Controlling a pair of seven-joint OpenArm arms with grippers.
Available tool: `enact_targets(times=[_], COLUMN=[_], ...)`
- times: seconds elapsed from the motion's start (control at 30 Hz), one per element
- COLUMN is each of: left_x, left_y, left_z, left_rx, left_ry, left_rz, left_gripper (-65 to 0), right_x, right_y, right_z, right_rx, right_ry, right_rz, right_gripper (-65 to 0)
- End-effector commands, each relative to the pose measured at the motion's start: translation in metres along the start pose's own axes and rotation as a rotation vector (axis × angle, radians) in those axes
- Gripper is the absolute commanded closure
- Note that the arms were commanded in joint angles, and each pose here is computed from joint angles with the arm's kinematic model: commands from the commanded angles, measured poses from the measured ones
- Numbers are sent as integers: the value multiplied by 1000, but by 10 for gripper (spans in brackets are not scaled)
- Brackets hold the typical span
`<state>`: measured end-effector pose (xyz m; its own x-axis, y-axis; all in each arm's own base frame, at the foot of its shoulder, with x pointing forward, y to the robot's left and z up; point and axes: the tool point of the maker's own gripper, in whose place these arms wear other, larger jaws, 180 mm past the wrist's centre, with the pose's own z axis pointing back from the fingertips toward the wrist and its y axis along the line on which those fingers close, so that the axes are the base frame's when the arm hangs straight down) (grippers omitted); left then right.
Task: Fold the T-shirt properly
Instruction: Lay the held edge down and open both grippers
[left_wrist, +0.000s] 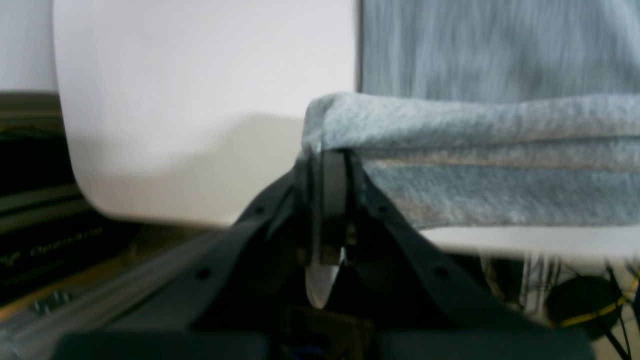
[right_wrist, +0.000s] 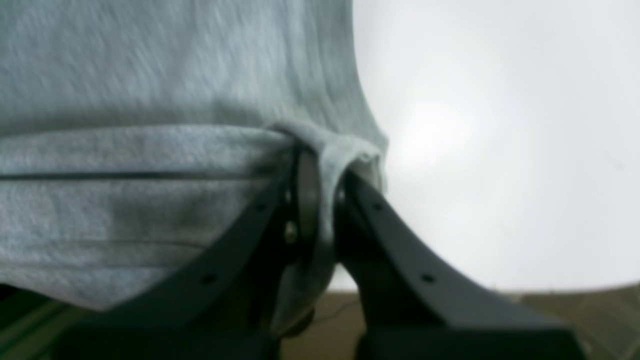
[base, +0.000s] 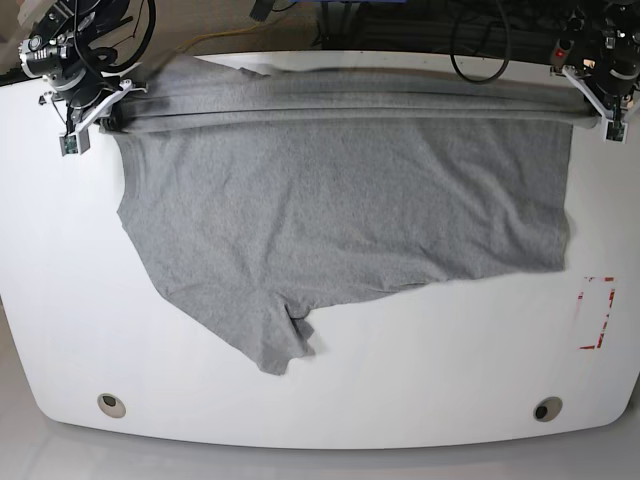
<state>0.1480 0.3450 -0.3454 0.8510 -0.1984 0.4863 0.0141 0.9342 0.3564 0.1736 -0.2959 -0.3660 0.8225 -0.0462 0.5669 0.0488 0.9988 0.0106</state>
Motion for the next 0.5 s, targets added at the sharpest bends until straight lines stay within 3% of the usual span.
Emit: enact_targets(times=[0.0,0.1,0.27,0.33,0.4,0.47], left_x=[15,39,47,51,52,51], left_y=[15,10,-6,-4,-8,-11], left_z=[-1,-12,-39,-47,-57,-63], left_rx=[59,58,-3,-5,-18,-30], left_ry=[-10,-37,-10,7,34,48], left_rz=[-38,-82,-99,-127,-160,-172], left_gripper=[-1,-3,-15,-64,-156,-240], right_x=[10,14,24,27,30,34], right_y=[-12,-12,-18,-21,-25,-27], right_z=[-3,-19,-41,-42,-39,-32], right_rx=[-29,6,45,46,42,31], right_ry=[-17,-21,-18,-21,-27,-35], right_rz=[-7,-54,-105,-107,-98,-85], right_gripper=[0,-8,-252,-355,-466,-536])
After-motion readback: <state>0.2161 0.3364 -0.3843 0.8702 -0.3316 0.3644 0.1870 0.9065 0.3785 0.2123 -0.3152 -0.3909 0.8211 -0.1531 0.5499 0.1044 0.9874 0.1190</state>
